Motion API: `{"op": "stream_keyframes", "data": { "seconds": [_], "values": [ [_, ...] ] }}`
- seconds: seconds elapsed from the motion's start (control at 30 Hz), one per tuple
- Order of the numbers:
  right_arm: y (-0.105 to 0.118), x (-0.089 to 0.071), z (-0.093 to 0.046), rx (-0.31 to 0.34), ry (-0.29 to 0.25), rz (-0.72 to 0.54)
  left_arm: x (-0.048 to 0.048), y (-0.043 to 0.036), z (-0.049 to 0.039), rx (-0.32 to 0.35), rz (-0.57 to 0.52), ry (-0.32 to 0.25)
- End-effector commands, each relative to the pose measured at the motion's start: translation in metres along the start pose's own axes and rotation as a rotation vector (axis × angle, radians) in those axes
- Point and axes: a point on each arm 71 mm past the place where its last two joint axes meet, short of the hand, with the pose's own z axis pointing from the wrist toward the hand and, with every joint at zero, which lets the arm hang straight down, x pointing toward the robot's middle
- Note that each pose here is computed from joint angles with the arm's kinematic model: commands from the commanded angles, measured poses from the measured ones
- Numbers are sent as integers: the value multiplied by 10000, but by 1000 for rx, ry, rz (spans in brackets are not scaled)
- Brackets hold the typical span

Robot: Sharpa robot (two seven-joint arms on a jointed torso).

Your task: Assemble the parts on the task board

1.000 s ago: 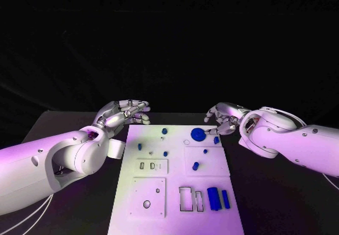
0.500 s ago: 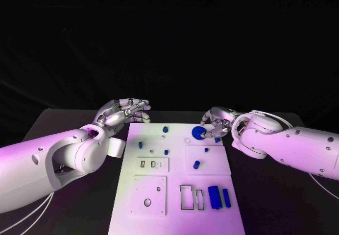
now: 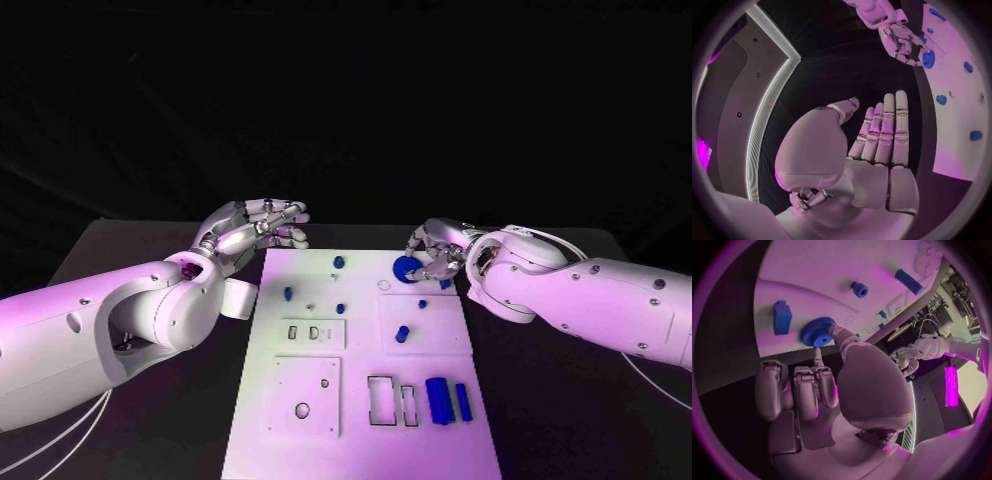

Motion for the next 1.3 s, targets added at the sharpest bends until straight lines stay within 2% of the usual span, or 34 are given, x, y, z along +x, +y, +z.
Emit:
{"op": "stream_keyframes", "data": {
  "seconds": [0.03, 0.9, 1.13, 1.3],
  "values": [
    [-3, 9, 13, 4, -2, -20, 28, -11, 3, 7, -9, 24],
    [-7, 48, 4, -13, 20, -76, 22, -7, 2, 1, -10, 29],
    [25, 30, 4, -30, -16, -69, 21, -6, 1, -1, -11, 30],
    [52, 0, 1, -42, -65, -78, 22, -6, 0, -1, -11, 30]
  ]
}}
